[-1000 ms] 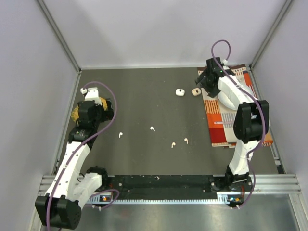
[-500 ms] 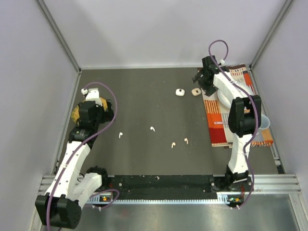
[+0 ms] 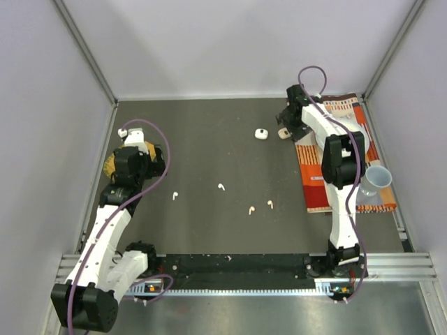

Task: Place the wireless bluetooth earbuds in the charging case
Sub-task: Move the charging case to the center of the board.

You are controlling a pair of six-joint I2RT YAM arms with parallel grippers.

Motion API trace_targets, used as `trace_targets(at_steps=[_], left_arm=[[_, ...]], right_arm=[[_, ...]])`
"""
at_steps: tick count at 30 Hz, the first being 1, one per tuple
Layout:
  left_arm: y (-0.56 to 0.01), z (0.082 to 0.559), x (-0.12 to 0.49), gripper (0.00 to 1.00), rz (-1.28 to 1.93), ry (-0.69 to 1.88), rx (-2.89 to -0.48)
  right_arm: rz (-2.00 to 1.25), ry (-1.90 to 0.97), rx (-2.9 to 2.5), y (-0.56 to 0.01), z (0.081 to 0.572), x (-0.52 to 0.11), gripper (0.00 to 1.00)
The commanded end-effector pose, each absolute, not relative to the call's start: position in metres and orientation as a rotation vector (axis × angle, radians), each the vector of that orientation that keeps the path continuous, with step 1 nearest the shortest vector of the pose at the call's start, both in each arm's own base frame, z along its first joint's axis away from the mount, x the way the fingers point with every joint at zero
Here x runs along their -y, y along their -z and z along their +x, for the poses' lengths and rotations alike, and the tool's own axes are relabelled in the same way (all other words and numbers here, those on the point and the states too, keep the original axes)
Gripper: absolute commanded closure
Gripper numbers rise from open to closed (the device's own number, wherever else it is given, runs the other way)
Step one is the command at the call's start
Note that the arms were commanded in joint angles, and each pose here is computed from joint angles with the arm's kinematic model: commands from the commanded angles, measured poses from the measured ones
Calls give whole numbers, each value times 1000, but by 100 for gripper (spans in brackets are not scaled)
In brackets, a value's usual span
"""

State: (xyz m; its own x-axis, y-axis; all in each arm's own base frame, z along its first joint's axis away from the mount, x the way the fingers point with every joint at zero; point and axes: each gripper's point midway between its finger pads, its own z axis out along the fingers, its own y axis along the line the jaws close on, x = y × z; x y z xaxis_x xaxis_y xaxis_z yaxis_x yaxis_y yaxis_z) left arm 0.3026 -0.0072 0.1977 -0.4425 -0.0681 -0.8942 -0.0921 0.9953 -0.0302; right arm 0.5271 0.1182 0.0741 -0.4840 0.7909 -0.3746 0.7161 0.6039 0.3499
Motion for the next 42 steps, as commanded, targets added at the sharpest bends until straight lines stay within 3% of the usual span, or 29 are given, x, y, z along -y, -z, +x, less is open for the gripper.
trace_targets(at_steps=[1,12,24,29,32,35,42], left_arm=[[-226,307,7,1,-120,-18,-1948],[-225,307,8,1,-116,-11,-1952],[-225,307,10,1,-112,-5,-1953],[-227,306,10,1,-115,-2,-1946],[-228,305,9,1,-117,-2,-1940],[-228,305,10,1,-112,5,-1939],[-226,306,10,1,-114,1,-1950]], right_arm=[[1240,-213,-2292,-83,537,-124,17],[1223,-229,-2298,-85,540,-128,16],[902,-116,-2189,-179,525,-115,5],[973,-135,-2189,-173,517,-109,1],[1049,-364,-2278,-158,522,-122,1],[1103,-386,-2295,-143,526,-126,1],[1278,-332,-2238,-116,534,-123,10]])
